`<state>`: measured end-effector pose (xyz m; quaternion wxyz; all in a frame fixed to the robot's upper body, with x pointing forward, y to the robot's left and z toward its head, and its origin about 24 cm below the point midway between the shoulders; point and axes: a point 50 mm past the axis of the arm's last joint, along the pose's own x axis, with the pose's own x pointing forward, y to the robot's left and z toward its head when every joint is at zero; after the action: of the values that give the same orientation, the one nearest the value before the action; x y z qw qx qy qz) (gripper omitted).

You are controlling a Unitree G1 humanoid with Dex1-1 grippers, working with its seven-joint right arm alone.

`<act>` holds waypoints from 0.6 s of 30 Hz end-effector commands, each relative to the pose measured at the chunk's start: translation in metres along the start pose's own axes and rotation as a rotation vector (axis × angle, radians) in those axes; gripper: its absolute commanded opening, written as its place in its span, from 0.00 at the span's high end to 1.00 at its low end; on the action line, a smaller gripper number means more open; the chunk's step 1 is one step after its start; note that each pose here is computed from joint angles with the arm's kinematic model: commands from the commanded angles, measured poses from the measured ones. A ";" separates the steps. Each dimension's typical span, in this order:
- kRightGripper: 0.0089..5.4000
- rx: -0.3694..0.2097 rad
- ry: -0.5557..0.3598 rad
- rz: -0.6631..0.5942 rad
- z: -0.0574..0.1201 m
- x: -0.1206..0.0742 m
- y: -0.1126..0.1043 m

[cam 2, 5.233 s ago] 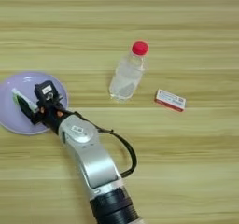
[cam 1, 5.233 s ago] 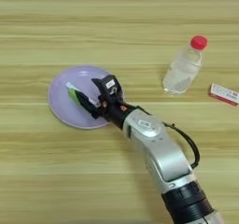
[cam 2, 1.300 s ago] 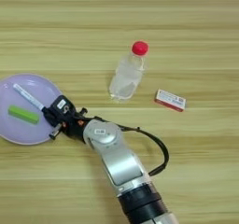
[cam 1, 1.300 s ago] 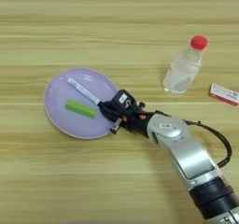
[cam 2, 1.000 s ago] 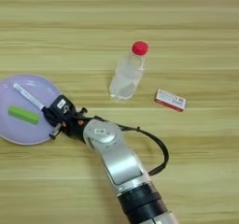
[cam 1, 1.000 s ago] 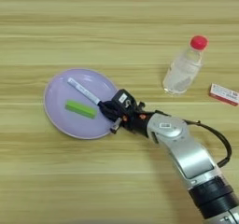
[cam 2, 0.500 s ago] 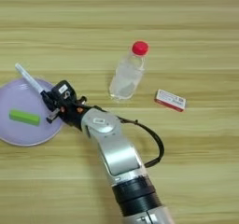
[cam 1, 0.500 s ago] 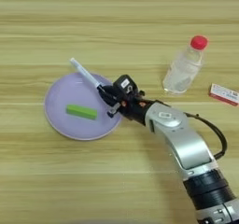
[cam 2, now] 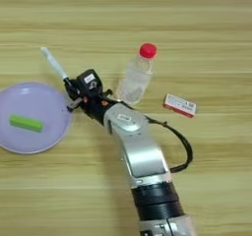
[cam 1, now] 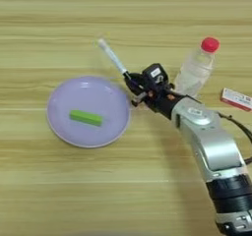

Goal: Move the objects on the table

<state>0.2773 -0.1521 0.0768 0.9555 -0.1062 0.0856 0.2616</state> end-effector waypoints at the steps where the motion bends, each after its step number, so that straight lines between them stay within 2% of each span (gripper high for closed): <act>1: 0.86 -0.053 -0.081 -0.081 0.020 -0.012 -0.019; 9: 0.86 0.001 -0.022 -0.177 0.000 -0.029 -0.032; 18: 0.86 0.063 0.053 -0.200 -0.026 -0.022 -0.029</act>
<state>0.2586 -0.1963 0.0384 0.9705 -0.0733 0.1643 0.1602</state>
